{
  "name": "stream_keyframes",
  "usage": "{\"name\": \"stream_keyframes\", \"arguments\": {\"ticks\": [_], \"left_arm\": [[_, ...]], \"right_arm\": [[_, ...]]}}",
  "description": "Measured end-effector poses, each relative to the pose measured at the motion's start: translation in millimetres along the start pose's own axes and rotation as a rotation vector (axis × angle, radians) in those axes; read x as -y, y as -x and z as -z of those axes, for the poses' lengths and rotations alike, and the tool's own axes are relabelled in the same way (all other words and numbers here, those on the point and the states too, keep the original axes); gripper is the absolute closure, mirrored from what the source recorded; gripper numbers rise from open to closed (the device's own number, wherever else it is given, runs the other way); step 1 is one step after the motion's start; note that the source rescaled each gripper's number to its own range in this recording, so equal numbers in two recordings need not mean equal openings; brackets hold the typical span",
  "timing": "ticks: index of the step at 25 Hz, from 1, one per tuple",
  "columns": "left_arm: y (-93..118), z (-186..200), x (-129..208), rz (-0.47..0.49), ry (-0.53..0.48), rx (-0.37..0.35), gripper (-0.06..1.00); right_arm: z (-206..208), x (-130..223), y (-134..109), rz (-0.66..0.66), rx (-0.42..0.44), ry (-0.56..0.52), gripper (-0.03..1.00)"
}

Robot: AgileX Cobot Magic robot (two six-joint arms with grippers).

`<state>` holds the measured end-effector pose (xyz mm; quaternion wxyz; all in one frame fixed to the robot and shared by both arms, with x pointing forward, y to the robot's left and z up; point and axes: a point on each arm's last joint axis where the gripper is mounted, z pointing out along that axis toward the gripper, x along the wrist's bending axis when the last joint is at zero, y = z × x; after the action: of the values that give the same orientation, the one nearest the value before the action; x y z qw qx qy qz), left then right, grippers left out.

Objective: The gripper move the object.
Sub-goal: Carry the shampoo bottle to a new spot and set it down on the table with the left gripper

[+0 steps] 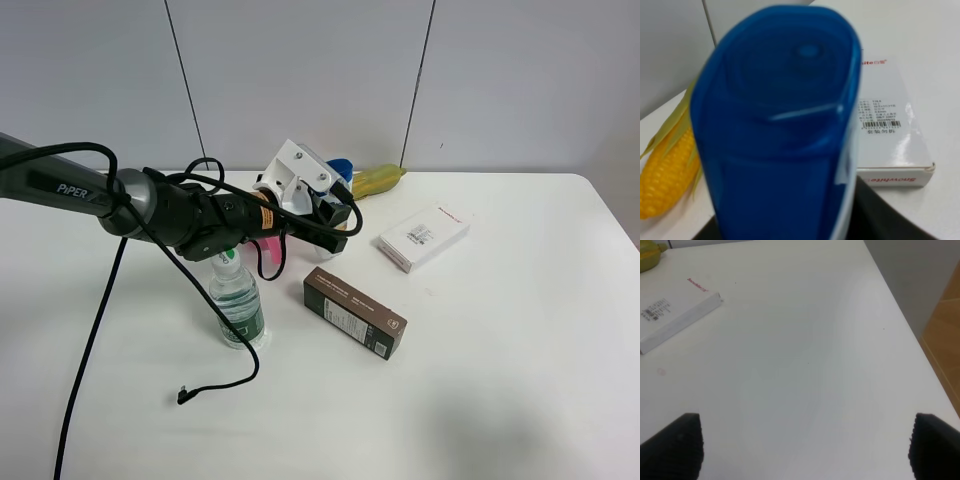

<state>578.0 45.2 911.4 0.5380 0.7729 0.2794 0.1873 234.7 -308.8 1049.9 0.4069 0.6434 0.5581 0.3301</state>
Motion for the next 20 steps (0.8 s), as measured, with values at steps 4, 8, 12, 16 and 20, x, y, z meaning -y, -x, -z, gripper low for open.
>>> {"name": "stream_keyframes", "arguments": {"ticks": [4,8,12,16,20], "left_arm": [[-0.1,1.9,-1.8,-0.007,-0.01,-0.004,0.94],[0.2,3.7,-6.4,-0.008,0.004,-0.003,0.72],[0.9,4.6,-10.0,0.02,0.025,0.004,0.32],[0.9,4.6,-10.2,0.062,0.027,0.005,0.21],[1.0,4.8,-10.6,0.073,0.029,0.005,0.21]], "right_arm": [[0.0,0.0,0.0,0.0,0.0,0.0,-0.03],[0.0,0.0,0.0,0.0,0.0,0.0,-0.03],[0.0,0.0,0.0,0.0,0.0,0.0,-0.03],[0.0,0.0,0.0,0.0,0.0,0.0,-0.03],[0.0,0.0,0.0,0.0,0.0,0.0,-0.03]]}}
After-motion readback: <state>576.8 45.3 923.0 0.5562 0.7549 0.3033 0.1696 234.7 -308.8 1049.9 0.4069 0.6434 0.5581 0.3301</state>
